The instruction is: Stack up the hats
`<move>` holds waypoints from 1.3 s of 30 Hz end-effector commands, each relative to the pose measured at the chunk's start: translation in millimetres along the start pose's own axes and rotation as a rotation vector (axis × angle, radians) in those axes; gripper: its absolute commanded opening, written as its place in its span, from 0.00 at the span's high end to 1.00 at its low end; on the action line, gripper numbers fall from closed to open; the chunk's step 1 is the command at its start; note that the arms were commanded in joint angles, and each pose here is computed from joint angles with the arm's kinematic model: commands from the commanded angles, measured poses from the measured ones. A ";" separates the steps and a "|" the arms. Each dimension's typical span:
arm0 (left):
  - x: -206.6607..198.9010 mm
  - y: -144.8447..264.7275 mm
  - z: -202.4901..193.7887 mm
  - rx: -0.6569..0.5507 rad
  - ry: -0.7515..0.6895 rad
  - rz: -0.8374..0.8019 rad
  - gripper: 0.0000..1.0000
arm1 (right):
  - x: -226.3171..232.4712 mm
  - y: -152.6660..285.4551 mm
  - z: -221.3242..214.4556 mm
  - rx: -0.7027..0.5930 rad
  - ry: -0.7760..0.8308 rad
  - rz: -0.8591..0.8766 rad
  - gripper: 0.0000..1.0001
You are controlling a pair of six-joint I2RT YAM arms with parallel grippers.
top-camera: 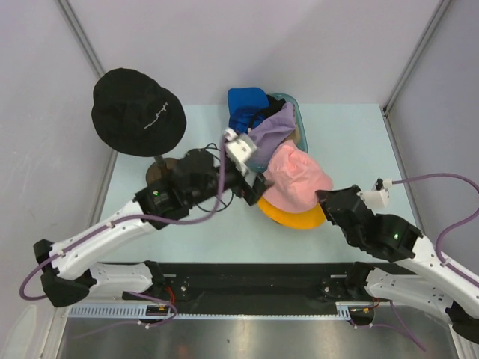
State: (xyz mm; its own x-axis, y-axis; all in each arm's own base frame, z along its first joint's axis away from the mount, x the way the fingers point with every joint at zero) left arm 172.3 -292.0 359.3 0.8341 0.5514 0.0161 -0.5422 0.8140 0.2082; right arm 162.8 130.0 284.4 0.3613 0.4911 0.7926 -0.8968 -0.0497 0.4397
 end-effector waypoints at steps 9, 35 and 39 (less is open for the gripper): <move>44.5 -25.0 -28.1 0.031 0.464 -0.001 0.00 | -72.2 -23.1 -6.2 -0.073 0.078 -0.232 1.00; 56.9 -74.4 -146.2 0.294 0.739 0.086 0.30 | -126.8 -46.5 -27.2 0.069 0.210 -0.418 1.00; 56.9 -70.4 -152.7 0.305 0.738 0.100 0.30 | -111.3 -43.6 -21.7 0.076 0.249 -0.365 0.72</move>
State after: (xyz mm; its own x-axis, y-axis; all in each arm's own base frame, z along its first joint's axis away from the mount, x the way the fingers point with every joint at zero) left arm 244.6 -291.8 192.2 0.4417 0.7020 -0.5586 -0.4668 0.7115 0.5251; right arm 161.3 103.4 165.9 0.5992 0.6025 0.5271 -0.7085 0.0924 0.6997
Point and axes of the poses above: each gripper's point midway between its finger pads, its own y axis back along the fingers, its own x axis along the line the jaws close on, z = x × y, the point moved 5 cm from there along y, back along the fingers, and after that the axes turned 4 degrees about y, right-handed, at the moved point
